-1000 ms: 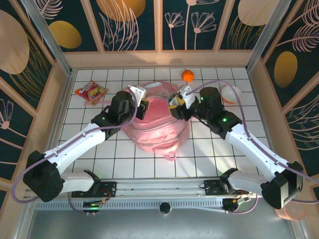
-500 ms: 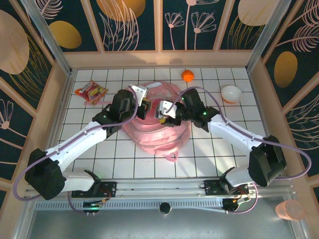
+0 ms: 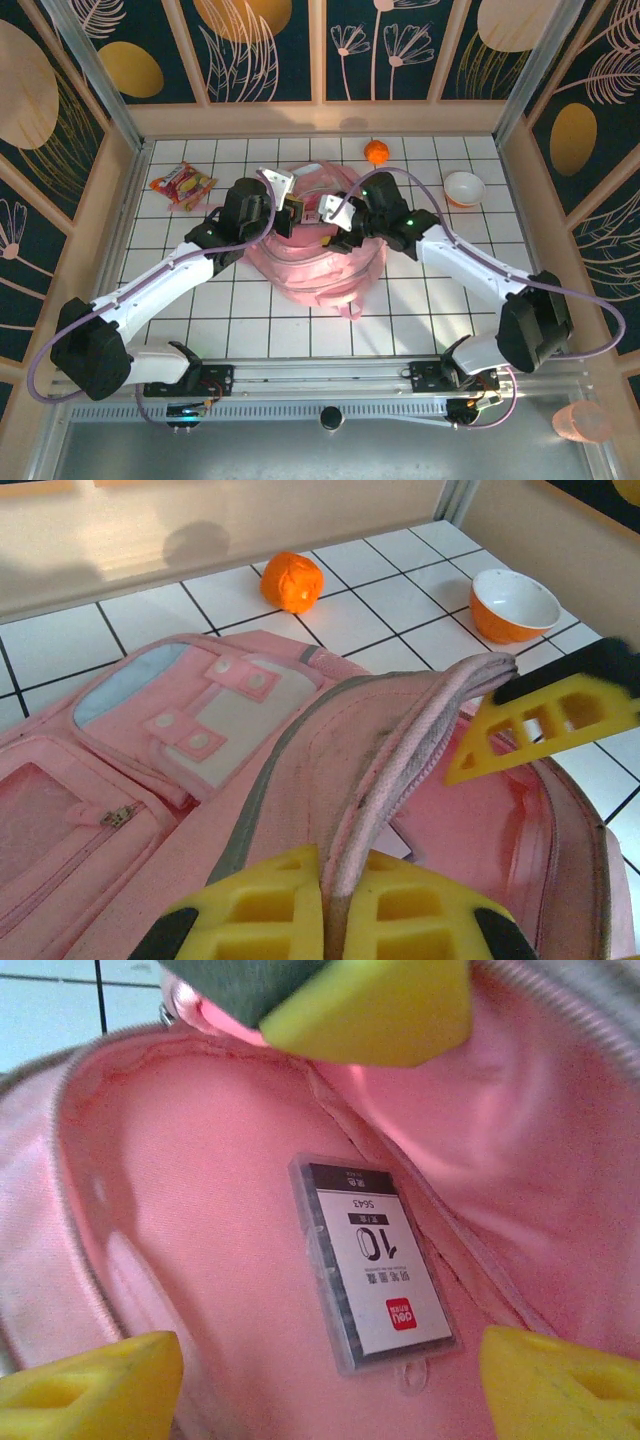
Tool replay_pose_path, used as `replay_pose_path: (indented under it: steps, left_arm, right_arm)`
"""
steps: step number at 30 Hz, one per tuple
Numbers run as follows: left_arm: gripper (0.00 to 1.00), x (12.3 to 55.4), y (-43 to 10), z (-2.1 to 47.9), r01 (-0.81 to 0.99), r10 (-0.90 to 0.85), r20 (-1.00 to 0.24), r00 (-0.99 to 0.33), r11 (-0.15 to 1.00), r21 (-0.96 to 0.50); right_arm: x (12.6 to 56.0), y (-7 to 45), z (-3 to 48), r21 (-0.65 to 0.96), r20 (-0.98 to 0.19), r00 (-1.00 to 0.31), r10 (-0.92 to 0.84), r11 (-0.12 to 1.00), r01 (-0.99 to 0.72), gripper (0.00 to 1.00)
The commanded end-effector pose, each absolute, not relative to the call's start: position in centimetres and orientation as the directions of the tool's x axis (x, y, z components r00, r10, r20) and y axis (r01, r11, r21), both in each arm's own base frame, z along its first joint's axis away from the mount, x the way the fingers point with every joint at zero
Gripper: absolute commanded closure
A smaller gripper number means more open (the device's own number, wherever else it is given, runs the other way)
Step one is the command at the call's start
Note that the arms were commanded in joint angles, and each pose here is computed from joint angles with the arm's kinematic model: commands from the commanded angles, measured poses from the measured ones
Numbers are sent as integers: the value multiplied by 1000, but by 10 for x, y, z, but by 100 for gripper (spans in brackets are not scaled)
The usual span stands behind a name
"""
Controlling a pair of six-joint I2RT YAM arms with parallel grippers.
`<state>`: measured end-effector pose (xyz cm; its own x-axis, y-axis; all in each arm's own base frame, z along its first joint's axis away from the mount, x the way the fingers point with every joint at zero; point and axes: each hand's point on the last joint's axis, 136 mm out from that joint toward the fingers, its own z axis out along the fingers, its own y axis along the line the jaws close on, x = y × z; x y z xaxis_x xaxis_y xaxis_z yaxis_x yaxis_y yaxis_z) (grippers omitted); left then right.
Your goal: Pack the student bag
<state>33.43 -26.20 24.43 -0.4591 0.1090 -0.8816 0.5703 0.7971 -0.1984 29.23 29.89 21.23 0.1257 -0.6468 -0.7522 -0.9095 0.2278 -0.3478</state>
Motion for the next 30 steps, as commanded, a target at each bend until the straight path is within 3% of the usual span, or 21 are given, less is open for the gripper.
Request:
replay_pose_path:
  steps: [1,7,13,16,19,21,25,30]
  left_arm:
    - [100,331,-273,316,671,16,-970,-242,725,-156]
    - [100,304,-288,301,810,151,-979,-139,585,-25]
    - [100,287,-297,295,875,194,-979,-69,482,34]
    - [100,287,-295,294,872,190,-980,-52,487,48]
    - [97,293,-290,292,851,181,-981,-71,523,35]
    - [83,298,-282,286,832,177,-979,-106,554,11]
    - [46,301,-251,261,822,227,-958,-174,569,-14]
    - [26,290,-218,219,852,345,-920,-187,523,23]
  right_arm:
    - [282,290,276,-414,-820,207,-533,303,-858,23]
    - [282,281,298,-545,-798,356,-487,330,-771,17]
    - [309,296,273,-484,-806,312,-503,257,-836,24]
    - [314,303,261,-461,-805,306,-508,212,-862,37]
    - [317,303,257,-438,-808,293,-510,188,-879,66]
    - [307,305,262,-417,-823,307,-478,141,-898,100]
    - [305,283,272,-410,-837,323,-442,115,-905,100]
    - [297,269,279,-384,-859,333,-389,60,-921,100]
